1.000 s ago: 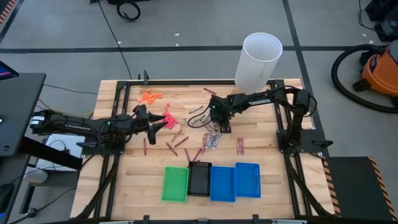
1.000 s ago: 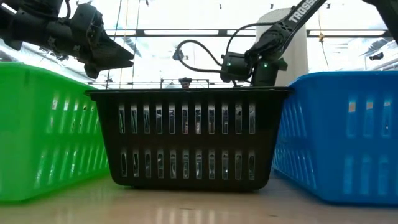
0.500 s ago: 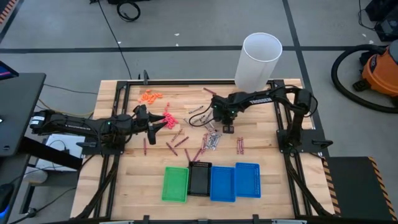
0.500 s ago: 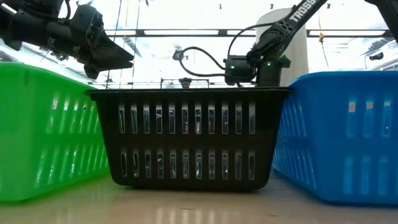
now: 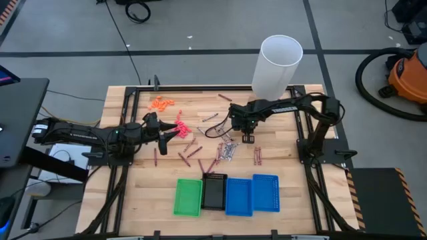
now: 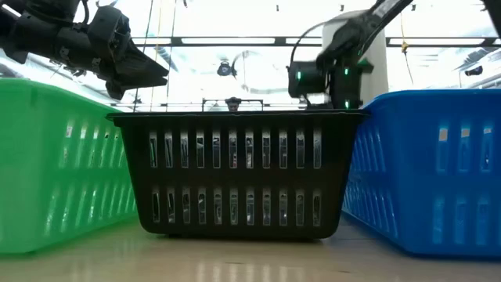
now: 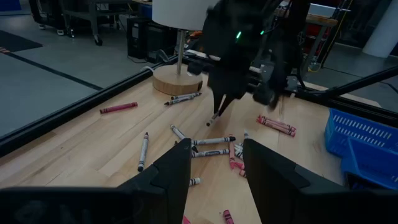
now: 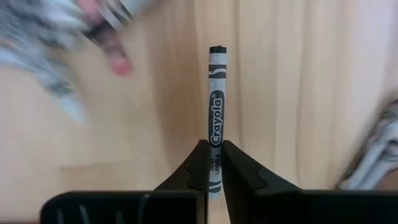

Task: Sort crayons
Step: Put the black crayon into the left blue bin

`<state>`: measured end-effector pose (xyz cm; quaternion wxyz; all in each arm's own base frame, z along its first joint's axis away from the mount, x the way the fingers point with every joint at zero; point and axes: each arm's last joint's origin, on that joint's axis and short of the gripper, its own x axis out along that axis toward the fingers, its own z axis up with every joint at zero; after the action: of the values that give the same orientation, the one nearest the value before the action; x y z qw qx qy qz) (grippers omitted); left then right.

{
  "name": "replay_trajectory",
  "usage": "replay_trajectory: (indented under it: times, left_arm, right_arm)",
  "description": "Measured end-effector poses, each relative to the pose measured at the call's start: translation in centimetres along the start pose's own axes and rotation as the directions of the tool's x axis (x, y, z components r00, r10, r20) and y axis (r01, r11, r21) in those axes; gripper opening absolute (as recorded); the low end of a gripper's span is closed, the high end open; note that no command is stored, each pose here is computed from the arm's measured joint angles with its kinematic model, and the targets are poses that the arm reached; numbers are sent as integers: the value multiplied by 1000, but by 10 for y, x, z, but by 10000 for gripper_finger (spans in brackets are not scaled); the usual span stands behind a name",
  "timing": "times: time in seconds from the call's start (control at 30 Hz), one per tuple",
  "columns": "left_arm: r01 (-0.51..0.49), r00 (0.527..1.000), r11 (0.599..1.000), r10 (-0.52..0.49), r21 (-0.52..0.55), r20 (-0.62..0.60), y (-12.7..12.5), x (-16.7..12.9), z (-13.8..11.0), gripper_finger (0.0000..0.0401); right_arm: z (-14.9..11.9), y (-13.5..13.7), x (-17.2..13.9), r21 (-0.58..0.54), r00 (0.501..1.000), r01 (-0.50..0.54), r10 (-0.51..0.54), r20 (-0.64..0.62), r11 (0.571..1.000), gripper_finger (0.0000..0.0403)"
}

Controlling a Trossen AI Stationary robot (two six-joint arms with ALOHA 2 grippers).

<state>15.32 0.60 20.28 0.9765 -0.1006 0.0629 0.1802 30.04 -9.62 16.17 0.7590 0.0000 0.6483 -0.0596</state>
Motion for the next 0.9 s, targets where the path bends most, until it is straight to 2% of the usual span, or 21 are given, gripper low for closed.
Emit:
replay_trajectory:
  times: [0.2, 0.53, 0.73, 0.9]
  left_arm:
    - [-6, 1000, 1000, 7, 2, -25, 1, 0, -3, 157]
    - [-6, 1000, 1000, 6, -1, -26, 1, 0, -3, 157]
    - [-5, 1000, 1000, 5, -4, -19, 1, 0, -2, 157]
    - [7, 1000, 1000, -6, -22, 29, -1, 0, 3, 157]
  right_arm:
    - [4, 30, -32, -36, 992, -32, 36, 119, 999, 33]
    - [1, 121, -73, -148, 949, -115, 152, 274, 982, 33]
    - [-7, 175, -76, -147, 930, -196, 231, 285, 970, 34]
    - [-13, 210, -61, -107, 936, -239, 258, 238, 965, 34]
